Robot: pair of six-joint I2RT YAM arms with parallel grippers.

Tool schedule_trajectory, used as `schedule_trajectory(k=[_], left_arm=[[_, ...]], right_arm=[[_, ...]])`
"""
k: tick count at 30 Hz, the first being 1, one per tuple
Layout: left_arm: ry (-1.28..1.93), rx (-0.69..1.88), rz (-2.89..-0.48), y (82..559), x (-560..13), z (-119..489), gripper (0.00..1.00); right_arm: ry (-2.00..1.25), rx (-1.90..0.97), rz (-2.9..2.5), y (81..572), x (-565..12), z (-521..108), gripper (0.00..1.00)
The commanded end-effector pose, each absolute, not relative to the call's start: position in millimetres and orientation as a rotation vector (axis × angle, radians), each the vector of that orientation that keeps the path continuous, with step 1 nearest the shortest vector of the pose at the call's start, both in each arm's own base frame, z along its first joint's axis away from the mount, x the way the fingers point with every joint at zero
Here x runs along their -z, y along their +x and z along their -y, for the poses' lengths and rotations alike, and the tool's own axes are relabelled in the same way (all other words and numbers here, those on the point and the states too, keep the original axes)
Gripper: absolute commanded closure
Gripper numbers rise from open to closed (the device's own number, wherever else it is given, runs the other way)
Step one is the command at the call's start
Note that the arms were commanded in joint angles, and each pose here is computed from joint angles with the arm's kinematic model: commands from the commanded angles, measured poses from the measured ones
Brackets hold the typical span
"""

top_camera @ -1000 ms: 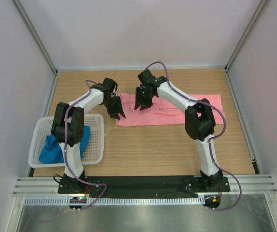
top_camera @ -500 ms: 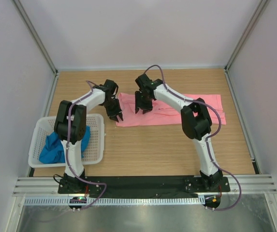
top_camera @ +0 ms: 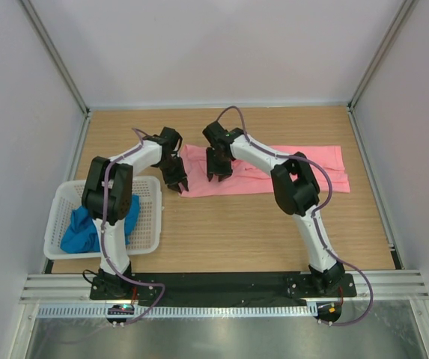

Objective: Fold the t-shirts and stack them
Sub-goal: Fold the tshirt

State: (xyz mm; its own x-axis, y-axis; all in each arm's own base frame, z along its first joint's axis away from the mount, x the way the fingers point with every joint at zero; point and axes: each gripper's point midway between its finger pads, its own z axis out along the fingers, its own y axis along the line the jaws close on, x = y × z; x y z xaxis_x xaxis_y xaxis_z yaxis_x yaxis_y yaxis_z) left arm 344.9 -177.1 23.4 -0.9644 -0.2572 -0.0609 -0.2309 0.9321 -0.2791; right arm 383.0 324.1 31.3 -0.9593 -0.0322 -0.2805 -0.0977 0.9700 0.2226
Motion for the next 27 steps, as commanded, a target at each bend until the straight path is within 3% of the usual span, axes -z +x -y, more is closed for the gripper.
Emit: schedule_trajectory(k=[1, 7, 13, 19, 21, 27], left_arm=[[-0.344, 0.435, -2.954, 350, -34, 175, 0.69], [-0.347, 0.419, -2.969, 349, -27, 174, 0.69], [-0.337, 0.416, -2.977, 346, -26, 172, 0.69], [-0.340, 0.435, -2.969, 350, -31, 176, 0.71], [-0.336, 0.445, -2.960, 352, -35, 177, 0.71], [-0.329, 0.422, -2.939, 356, -41, 174, 0.72]], right_arm=[[-0.036, -0.299, -2.760, 404, -47, -327, 0.57], [-0.004, -0.229, -2.736, 414, -53, -323, 0.61], [-0.007, -0.199, -2.710, 429, -51, -322, 0.58], [0.015, -0.220, -2.569, 495, -54, -326, 0.50], [0.035, -0.270, -2.493, 516, -89, -328, 0.47], [0.081, -0.247, -2.412, 523, -135, -294, 0.32]])
